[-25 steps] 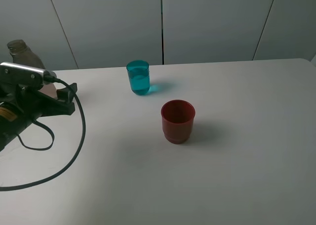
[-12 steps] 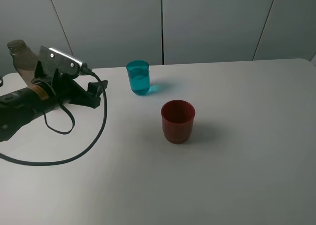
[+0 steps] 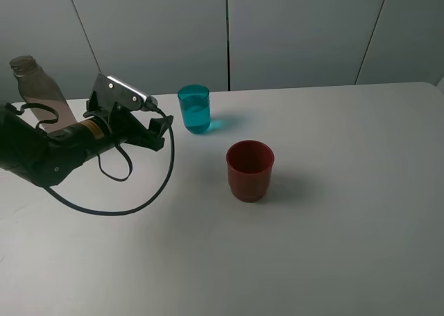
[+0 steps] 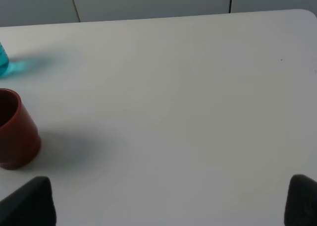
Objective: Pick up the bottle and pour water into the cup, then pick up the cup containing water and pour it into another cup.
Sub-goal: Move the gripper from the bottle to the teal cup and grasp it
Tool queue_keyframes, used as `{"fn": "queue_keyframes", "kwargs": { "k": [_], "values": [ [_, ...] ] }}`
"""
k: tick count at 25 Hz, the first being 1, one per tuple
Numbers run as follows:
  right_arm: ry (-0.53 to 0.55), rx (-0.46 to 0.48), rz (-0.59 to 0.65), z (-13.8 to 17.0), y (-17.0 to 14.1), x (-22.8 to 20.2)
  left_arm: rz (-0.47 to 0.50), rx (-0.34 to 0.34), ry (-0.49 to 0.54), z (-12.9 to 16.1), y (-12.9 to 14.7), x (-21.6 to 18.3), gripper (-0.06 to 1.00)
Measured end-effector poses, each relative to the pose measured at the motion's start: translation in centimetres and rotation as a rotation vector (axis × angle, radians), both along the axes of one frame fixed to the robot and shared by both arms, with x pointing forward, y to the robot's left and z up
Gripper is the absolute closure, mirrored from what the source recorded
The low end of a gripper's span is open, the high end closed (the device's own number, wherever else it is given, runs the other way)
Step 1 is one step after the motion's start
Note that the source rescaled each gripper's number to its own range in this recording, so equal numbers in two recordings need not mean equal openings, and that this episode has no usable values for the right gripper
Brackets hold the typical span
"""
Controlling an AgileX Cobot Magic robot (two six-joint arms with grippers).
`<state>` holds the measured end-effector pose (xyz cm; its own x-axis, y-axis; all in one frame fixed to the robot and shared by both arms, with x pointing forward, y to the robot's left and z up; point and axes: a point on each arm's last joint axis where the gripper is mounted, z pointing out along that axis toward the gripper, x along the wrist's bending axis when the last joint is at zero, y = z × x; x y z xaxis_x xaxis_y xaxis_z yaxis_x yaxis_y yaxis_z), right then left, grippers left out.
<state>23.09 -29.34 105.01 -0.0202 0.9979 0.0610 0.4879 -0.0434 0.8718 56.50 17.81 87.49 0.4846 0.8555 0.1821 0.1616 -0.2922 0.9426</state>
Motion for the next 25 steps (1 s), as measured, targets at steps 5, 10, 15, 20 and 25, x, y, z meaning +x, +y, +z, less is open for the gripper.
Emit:
{"fn": "queue_keyframes", "kwargs": {
  "k": [5,10,15,20,25],
  "values": [
    [0.000,-0.009,0.005,0.0,0.0,0.0,-0.044,0.007,-0.001,-1.4,-0.9,1.4,-0.06],
    [0.000,-0.009,0.005,0.0,0.0,0.0,-0.080,-0.006,0.005,-2.8,-1.7,2.7,-0.06],
    [0.000,-0.009,0.005,0.0,0.0,0.0,-0.095,-0.033,-0.013,-3.9,-2.3,4.0,-0.06],
    [0.000,-0.009,0.005,0.0,0.0,0.0,-0.096,-0.063,-0.025,-4.9,-2.8,5.1,-0.06],
    [0.000,-0.009,0.005,0.0,0.0,0.0,-0.108,-0.109,-0.050,-5.9,-3.2,6.0,-0.06]
  ]
}}
